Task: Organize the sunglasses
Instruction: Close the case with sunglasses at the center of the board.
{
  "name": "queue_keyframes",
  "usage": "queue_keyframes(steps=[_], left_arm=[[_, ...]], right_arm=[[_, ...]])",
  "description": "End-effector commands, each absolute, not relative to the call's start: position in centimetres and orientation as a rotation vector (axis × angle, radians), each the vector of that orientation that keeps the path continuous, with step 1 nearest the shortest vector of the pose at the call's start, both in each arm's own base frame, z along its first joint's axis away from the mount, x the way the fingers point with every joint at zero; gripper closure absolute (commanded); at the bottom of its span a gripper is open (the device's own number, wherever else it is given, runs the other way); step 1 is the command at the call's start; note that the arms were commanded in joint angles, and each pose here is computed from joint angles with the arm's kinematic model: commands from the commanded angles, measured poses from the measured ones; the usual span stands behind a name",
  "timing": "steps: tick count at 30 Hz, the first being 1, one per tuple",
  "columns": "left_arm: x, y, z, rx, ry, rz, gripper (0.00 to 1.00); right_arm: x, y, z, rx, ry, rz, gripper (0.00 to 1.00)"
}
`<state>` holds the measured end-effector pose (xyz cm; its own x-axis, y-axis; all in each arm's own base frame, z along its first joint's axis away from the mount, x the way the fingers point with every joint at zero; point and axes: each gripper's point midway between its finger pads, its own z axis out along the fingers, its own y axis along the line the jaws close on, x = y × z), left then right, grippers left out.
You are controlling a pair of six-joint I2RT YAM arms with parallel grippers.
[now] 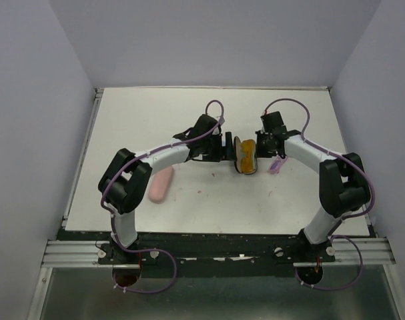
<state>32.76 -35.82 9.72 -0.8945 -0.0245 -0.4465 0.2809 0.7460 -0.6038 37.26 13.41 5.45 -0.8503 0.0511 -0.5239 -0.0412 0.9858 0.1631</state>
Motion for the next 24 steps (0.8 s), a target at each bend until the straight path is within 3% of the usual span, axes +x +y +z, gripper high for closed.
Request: queue_keyframes(steps=[1, 8, 17, 24], left_arm=[[32.6, -36.0, 10.8, 0.229, 2.496, -0.977, 0.14], [32.6, -35.5, 11.2, 0.216, 2.486, -0.951, 0.14], [31.5, -32.2, 13.5, 0.128, 2.389, -0.892, 0.16], [32.4, -31.6, 11.5, 0.070, 2.463, -0.794, 0.27]], right_arm=[[37.0, 14.8, 4.7, -0.032, 2.585, 0.332, 0.89], [36.7, 15.7, 3.9, -0.064, 2.569, 0.402, 0.97], [35.9, 17.4, 3.4, -0.032, 2.541, 0.556, 0.99], [35.5, 18.0, 3.3, -0.036, 2.515, 0.621, 0.99]])
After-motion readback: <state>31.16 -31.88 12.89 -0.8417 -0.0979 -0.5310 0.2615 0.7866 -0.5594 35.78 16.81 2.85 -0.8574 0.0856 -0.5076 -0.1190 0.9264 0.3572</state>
